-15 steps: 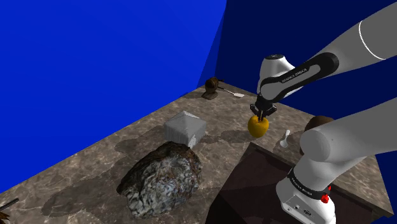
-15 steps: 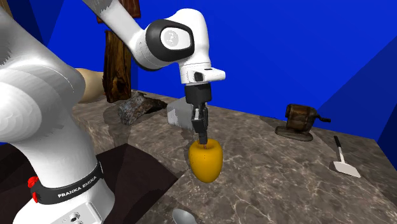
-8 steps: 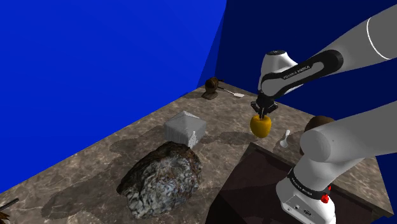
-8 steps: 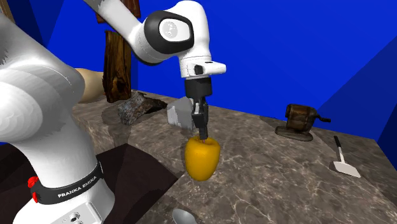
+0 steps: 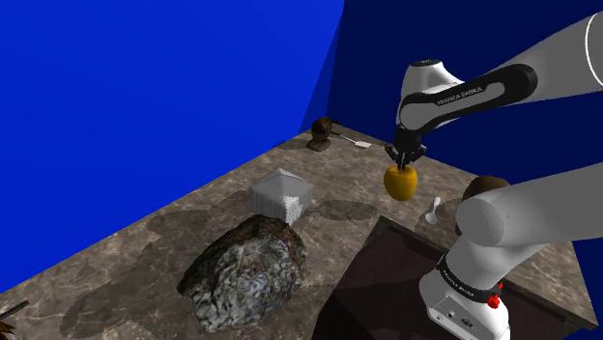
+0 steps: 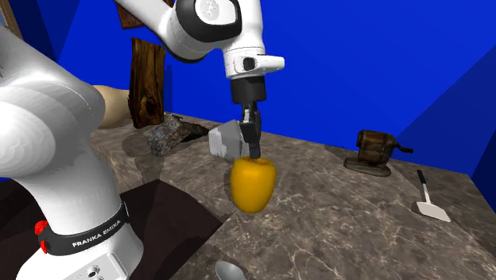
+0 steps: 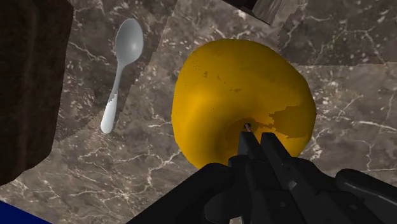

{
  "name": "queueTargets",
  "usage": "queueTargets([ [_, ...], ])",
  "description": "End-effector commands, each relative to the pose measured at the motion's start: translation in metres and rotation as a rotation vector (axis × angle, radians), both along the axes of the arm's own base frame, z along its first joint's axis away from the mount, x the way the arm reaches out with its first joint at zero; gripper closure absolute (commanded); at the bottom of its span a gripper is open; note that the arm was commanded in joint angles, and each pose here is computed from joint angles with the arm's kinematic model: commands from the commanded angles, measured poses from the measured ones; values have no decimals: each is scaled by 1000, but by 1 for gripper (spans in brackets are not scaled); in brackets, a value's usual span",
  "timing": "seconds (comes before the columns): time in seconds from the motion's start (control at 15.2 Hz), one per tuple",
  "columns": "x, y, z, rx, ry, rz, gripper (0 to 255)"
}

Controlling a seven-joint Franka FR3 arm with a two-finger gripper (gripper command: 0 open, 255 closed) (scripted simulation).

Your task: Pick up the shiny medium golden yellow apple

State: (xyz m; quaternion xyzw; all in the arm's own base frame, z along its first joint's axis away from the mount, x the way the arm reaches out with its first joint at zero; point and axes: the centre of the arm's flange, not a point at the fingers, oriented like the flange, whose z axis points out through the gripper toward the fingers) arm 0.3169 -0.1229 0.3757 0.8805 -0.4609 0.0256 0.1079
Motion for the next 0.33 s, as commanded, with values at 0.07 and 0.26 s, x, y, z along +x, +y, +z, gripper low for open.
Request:
queueTargets([
  [0.07,-1,1,16,0,0,0,255],
  [0.26,-1,1,22,0,0,0,255],
])
